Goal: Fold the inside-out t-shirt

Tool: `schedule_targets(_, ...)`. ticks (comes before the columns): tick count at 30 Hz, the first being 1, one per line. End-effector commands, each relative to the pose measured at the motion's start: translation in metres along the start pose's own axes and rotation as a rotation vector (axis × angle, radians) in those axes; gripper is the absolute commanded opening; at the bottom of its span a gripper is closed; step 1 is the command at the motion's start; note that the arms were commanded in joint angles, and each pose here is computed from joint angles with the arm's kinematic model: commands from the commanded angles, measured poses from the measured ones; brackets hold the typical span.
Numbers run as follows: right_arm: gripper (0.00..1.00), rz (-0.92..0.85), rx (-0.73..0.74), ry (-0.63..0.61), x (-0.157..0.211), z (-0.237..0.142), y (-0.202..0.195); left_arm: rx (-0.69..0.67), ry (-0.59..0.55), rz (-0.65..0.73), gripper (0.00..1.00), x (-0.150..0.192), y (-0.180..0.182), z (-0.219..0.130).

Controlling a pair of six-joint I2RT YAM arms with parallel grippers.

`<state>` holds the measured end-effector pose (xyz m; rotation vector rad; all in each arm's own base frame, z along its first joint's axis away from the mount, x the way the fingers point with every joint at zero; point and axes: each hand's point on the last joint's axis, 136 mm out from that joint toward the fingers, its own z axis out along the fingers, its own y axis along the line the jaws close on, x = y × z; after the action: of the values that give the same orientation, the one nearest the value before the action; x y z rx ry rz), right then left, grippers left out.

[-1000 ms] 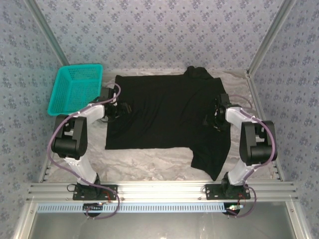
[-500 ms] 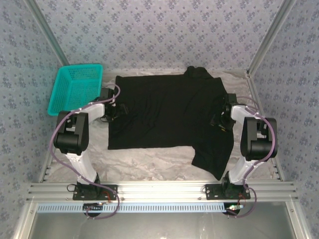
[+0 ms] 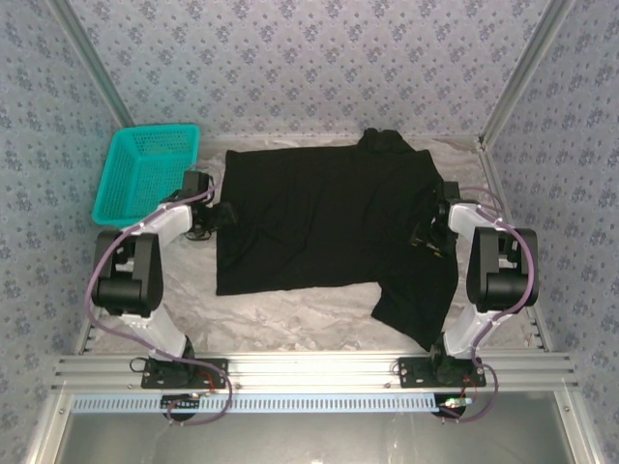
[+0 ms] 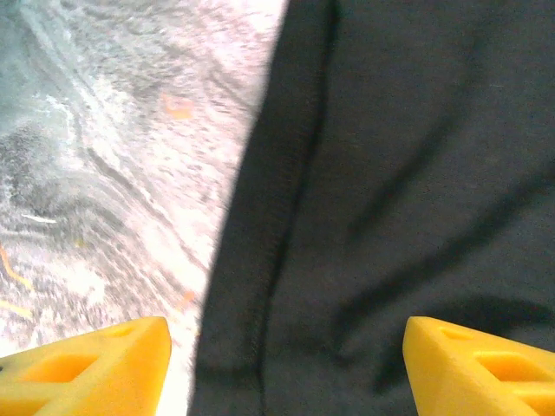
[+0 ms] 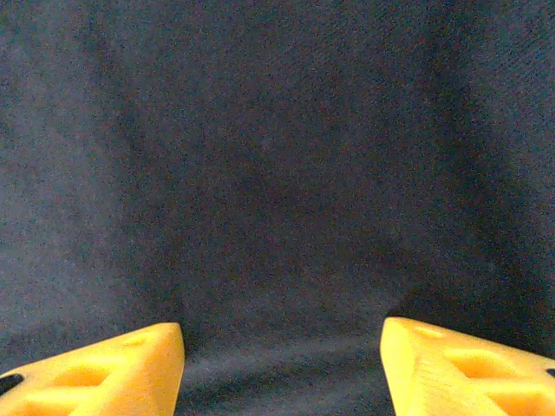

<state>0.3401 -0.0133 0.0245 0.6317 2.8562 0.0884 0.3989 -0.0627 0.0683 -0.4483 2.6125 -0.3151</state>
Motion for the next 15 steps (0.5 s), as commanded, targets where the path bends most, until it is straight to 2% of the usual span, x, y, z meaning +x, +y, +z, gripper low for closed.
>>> schedule_targets(1, 0.66, -0.046, -0.047, -0.029, 0.001, -0.027, 0.015, 0.098, 0.039, 0.021, 0.72, 0.026, -0.025, -0.021)
schedule_targets(4, 0.66, -0.073, -0.085, -0.036, 0.008, -0.038, 0.027, 0.066, 0.106, 0.062, 0.71, 0.06, -0.021, -0.023)
schedule_targets(7, 0.66, -0.099, -0.086, -0.028, 0.016, -0.039, 0.034, -0.011, 0.141, 0.058, 0.67, 0.081, 0.0, -0.017)
schedule_targets(10, 0.66, -0.116, -0.079, -0.013, 0.022, -0.034, 0.036, -0.088, 0.113, 0.064, 0.61, 0.08, 0.017, -0.015)
schedule_targets(15, 0.66, -0.136, -0.072, 0.003, 0.028, -0.028, 0.04, -0.103, 0.117, 0.084, 0.47, 0.072, 0.015, 0.001)
